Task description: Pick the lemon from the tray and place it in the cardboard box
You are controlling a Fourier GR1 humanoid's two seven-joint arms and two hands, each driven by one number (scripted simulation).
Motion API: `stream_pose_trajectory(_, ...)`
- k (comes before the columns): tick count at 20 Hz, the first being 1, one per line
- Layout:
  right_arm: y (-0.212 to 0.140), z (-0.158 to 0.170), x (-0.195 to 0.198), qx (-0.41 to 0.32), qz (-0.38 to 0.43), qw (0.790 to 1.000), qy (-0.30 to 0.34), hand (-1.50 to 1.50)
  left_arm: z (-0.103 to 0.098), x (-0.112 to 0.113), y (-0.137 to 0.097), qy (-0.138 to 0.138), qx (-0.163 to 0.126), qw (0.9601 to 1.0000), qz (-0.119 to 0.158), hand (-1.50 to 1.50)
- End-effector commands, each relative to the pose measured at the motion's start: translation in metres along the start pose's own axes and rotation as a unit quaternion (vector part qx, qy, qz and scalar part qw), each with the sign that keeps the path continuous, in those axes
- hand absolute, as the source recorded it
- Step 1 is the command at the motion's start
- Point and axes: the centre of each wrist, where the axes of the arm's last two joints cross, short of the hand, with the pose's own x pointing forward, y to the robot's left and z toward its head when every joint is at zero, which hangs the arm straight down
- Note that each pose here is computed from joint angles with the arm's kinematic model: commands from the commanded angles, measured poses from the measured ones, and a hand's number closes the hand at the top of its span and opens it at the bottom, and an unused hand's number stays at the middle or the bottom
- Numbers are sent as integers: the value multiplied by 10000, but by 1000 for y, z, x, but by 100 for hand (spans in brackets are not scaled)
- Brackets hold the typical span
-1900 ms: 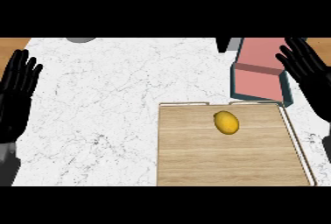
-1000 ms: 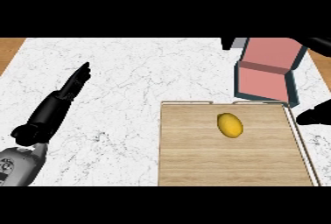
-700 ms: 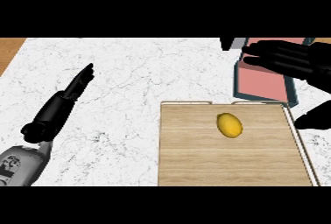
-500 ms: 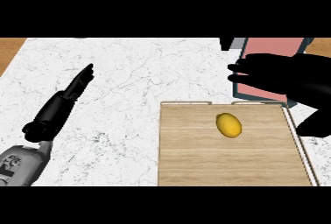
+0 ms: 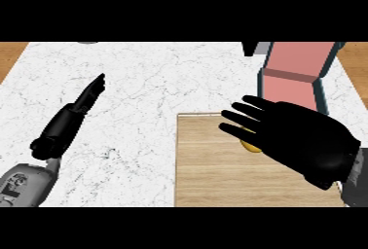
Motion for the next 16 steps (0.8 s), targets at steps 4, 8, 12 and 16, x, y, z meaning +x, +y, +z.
stream_pose_trajectory(4, 14, -21, 39, 586, 150, 9968, 531, -150, 6, 17, 17, -81, -12, 10000, -25, 0)
stream_pose_trajectory(8, 22, -24, 43, 690, 68, 9958, 600, -150, -2, 14, 7, -11, -8, 10000, 68, 0)
stream_pose_trajectory(12, 30, -19, 46, 648, 202, 9948, 756, -150, 12, 7, -7, 75, 44, 9999, 103, 0)
stream_pose_trajectory(16, 33, -49, 49, 464, 409, 9927, 1037, -150, 4, -7, 4, -52, -16, 10000, -1, 0)
